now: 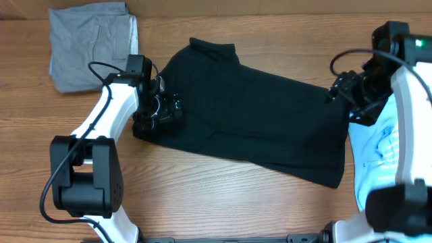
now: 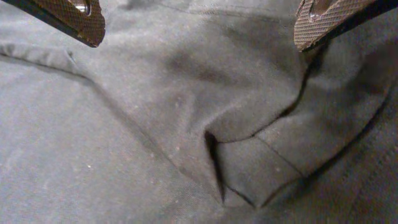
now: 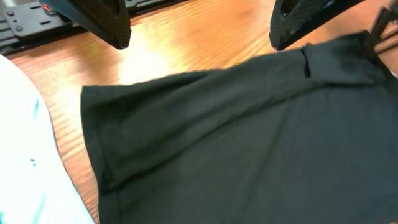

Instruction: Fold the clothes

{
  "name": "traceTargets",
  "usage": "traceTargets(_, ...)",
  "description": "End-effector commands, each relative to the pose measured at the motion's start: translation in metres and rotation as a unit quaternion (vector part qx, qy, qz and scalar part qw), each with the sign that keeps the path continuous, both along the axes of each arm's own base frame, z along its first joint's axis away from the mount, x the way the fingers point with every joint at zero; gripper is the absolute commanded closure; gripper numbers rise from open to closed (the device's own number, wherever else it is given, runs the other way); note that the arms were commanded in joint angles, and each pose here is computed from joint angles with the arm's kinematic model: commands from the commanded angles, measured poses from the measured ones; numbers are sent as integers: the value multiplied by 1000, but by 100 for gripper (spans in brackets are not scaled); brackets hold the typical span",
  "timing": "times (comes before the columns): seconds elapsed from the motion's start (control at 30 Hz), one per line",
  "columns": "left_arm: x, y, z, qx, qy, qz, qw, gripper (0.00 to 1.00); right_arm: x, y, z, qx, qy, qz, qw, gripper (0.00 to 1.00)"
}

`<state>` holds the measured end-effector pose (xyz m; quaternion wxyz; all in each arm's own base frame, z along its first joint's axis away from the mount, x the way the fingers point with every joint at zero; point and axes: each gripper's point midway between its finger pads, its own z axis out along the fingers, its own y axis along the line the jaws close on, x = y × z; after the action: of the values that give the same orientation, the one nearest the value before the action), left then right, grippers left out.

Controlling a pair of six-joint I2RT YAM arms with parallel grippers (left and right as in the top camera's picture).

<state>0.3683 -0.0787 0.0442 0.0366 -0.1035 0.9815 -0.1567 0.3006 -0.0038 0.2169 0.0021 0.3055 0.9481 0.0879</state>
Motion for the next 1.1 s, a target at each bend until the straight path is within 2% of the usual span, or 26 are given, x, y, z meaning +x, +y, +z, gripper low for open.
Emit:
traceTargets(0.0,9,1,-13,7,-3,-12,1000,0,-26,7,23,-28,-36,9,999,23)
traceTargets(0.3,6,0,-42,8,25,-38,999,0,-63,28,17,-25,-37,42,998,21)
traceTargets(0.37,6,1,-42,9,24,-40,999,6,-65,28,14,-26,-39,41,998,20)
traceTargets(0.43,6,0,-41,9,24,-40,999,14,-64,28,10,-26,-42,42,998,19)
traceTargets(0.47,6,0,-41,9,24,-40,999,21,-64,28,6,-26,-42,41,998,18)
traceTargets(0.63,8,1,-39,12,24,-39,999,71,-60,28,-11,-25,-36,37,998,16)
traceTargets(0.7,11,2,-34,15,23,-39,999,84,-60,28,-21,-24,-29,36,999,15)
traceTargets(0.83,21,1,-16,14,15,-39,999,96,-62,28,-38,-24,-18,35,999,15)
traceTargets(1.07,36,0,6,14,-3,-39,999,96,-64,28,-52,-23,-10,35,999,14)
